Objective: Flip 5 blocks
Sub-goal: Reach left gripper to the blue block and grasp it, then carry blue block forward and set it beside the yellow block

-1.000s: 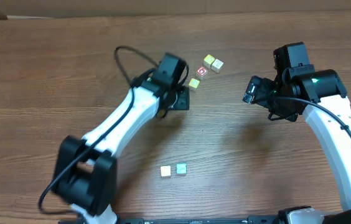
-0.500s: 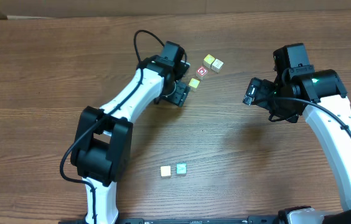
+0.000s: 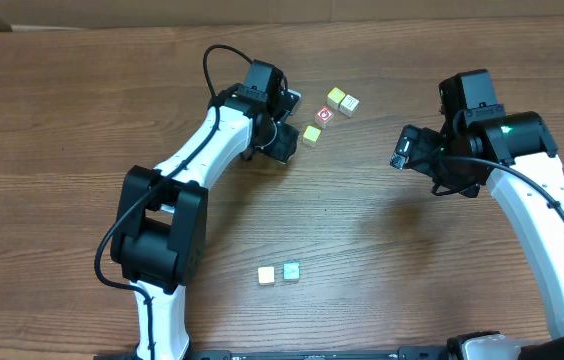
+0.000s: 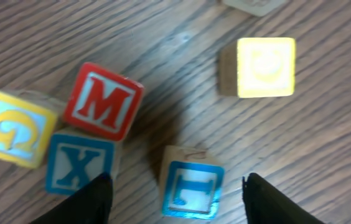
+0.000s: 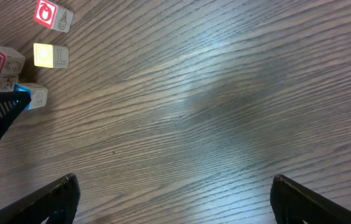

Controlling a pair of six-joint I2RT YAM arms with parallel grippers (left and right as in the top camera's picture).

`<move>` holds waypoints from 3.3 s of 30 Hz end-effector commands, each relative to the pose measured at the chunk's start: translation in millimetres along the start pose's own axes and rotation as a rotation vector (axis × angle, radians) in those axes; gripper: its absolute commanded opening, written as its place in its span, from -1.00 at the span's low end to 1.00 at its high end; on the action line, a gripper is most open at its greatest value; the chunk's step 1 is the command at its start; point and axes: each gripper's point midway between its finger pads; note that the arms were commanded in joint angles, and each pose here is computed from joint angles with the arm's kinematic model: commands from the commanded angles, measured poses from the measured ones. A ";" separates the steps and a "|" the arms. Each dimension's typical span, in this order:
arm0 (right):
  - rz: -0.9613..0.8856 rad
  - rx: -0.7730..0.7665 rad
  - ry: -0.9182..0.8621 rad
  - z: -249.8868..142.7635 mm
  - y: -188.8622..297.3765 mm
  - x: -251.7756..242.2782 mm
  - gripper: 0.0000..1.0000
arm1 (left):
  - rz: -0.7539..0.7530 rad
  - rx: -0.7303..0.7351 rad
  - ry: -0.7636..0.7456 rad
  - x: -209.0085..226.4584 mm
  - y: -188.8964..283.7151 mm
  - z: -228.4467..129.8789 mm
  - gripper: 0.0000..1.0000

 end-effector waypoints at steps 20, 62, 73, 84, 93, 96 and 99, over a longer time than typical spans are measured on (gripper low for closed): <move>0.008 -0.021 0.008 1.2 9.8 1.1 0.97 | -0.070 0.034 -0.022 -18.5 -5.9 -6.5 -0.23; 0.014 -0.040 0.009 5.9 9.9 2.6 0.99 | -0.046 0.082 -0.003 -13.2 -16.7 -7.9 -0.65; 0.010 -0.026 0.008 2.4 9.8 1.5 0.99 | -0.008 -0.013 0.133 -16.5 45.6 13.1 -0.74; -0.007 0.028 0.005 -10.9 9.2 -2.8 0.97 | 0.097 -0.053 0.279 -5.7 138.9 -13.1 -0.88; -0.030 0.103 0.011 -30.9 -0.3 -9.8 0.95 | 0.187 -0.022 0.386 8.5 152.1 -94.1 -0.91; -0.034 0.136 0.010 -40.6 -8.7 -11.8 0.94 | 0.162 -0.052 0.419 3.8 158.8 -126.7 -0.91; 0.003 0.175 0.022 -53.0 -19.3 -3.4 0.94 | 0.143 -0.069 0.468 3.6 163.9 -159.2 -0.91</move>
Point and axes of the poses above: each gripper's point midway between its finger pads, its own y axis back along the fingers, its own x axis along the line the jaws close on, z = x × y, and after that the axes turned 14 degrees about y, right-handed
